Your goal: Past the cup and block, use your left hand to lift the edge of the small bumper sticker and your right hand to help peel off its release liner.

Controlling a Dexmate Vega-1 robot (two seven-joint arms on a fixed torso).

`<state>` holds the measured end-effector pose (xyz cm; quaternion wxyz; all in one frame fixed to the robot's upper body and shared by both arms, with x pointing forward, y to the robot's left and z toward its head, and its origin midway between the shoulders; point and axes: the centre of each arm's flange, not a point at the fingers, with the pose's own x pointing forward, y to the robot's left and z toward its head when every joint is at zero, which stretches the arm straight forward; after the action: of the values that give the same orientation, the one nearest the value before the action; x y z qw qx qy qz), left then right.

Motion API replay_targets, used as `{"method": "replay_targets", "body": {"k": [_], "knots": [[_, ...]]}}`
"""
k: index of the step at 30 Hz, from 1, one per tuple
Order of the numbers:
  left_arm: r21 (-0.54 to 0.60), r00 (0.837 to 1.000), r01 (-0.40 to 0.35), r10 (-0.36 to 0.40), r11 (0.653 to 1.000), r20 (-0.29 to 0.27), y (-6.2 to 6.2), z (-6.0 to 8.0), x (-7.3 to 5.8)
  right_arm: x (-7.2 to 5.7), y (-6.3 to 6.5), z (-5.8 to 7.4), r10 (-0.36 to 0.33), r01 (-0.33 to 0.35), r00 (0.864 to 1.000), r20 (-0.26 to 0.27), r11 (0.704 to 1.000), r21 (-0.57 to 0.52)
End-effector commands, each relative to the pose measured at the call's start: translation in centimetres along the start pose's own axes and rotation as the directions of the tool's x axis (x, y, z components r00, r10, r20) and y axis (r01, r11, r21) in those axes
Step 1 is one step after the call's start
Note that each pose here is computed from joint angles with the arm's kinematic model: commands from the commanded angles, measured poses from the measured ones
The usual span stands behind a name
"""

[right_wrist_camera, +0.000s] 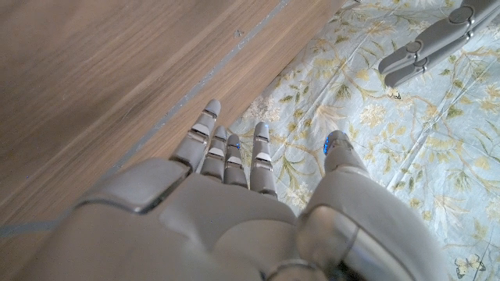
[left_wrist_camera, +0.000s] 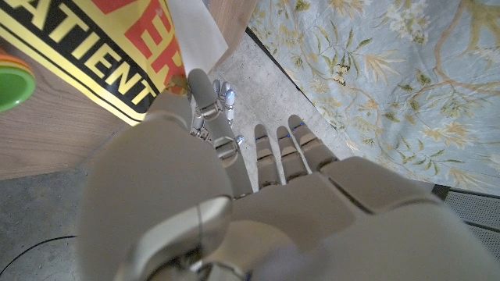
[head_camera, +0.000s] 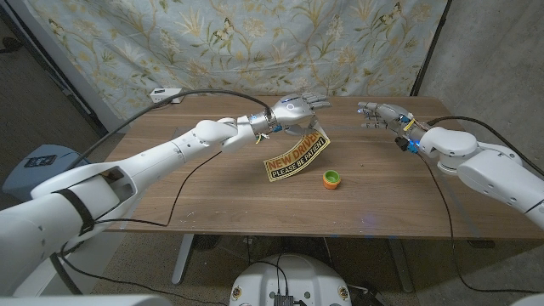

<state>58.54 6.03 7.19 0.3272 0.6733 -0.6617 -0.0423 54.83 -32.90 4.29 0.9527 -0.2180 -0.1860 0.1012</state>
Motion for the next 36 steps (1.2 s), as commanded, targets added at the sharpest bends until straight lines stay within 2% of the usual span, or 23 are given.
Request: {"method": "replay_targets", "body": {"k": [1,6,12,21,36], "knots": [[-0.026,0.998,-0.067,0.067,0.997,0.013,-0.2,0.4,0.6,0.0,-0.4,0.5,0.056,-0.058,0.996,-0.069,0.998,-0.033],[-0.025,0.994,-0.102,0.102,0.995,0.028,-0.3,0.6,1.1,0.1,-0.7,0.6,0.091,-0.096,0.990,-0.103,0.994,-0.043],[-0.014,0.991,-0.127,0.127,0.992,0.045,-0.3,0.8,1.4,0.1,-1.0,0.7,0.115,-0.121,0.986,-0.119,0.992,-0.044],[-0.009,0.990,-0.124,0.124,0.992,0.063,-0.6,0.8,1.8,0.3,-1.3,1.2,0.162,-0.172,0.976,-0.147,0.983,-0.060],[-0.030,0.981,-0.163,0.165,0.986,0.103,-1.2,0.6,2.4,1.5,-1.0,1.5,0.236,-0.246,0.957,-0.171,0.968,-0.041]]}}
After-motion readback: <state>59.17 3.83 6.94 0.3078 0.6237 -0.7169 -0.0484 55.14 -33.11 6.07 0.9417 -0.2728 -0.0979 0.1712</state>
